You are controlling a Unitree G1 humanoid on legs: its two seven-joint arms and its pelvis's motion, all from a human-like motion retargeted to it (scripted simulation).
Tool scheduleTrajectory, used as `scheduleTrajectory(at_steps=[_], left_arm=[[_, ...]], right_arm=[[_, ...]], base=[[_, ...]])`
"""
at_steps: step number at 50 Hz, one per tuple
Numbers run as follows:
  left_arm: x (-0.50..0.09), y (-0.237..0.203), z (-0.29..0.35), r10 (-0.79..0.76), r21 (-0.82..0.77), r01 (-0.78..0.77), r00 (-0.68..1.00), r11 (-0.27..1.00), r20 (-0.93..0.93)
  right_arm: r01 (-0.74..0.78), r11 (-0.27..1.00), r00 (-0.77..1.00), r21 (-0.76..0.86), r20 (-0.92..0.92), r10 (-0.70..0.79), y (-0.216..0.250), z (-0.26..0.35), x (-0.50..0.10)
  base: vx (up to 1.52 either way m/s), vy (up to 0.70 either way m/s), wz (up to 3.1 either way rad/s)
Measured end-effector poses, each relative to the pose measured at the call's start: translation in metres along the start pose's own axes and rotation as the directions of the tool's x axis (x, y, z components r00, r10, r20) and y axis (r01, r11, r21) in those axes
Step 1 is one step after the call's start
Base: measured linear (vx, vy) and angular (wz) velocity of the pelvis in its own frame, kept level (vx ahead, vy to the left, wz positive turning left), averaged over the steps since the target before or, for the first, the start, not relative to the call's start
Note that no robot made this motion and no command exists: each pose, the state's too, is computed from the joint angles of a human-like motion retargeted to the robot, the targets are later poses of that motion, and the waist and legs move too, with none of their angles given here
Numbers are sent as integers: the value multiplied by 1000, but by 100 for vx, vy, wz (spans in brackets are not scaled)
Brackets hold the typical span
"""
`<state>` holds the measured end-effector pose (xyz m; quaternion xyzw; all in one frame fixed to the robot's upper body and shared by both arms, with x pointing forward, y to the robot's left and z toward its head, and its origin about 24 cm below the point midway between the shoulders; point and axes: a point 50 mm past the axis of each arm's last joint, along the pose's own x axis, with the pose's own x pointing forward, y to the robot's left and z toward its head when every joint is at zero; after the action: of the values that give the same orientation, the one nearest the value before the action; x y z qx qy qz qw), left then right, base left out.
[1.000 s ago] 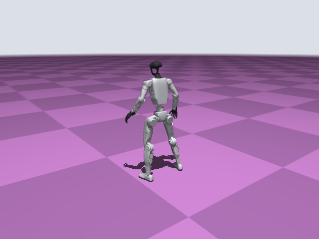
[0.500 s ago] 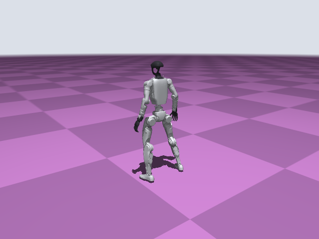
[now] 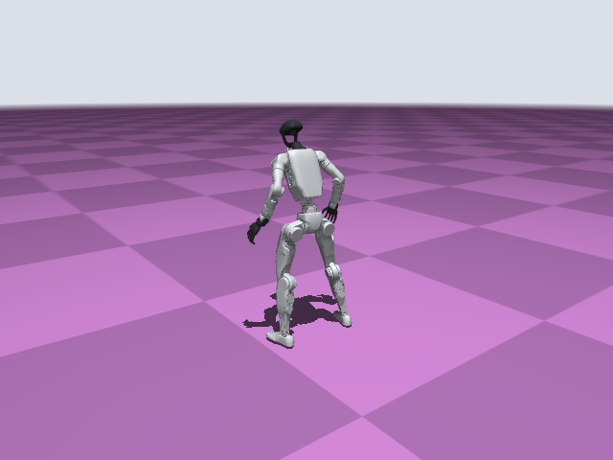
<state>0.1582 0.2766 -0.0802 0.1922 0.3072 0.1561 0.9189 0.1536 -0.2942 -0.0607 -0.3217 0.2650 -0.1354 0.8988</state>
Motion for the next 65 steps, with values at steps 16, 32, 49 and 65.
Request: scheduleTrajectory(at_steps=[16, 32, 49, 65], left_arm=[[-57, 86, 47, 184, -53, -176, 928, 983, 323], [-120, 52, 425, 454, -452, 51, -17, 890, 891], [-169, 184, 315, 512, -541, -293, -174, 788, 841], [-31, 150, 27, 503, 48, -512, 855, 858, 129]], right_arm=[[217, 976, 953, -22, 223, -207, -62, 26, -67], [382, 850, 159, 363, 880, -447, -142, 359, -29], [406, 851, 125, 333, 902, -413, -184, 276, -105], [392, 920, 856, 28, 356, -375, -107, 100, 15]], base=[[-25, 0, 15], [48, -5, -2], [143, 6, -9], [101, 3, 0]])
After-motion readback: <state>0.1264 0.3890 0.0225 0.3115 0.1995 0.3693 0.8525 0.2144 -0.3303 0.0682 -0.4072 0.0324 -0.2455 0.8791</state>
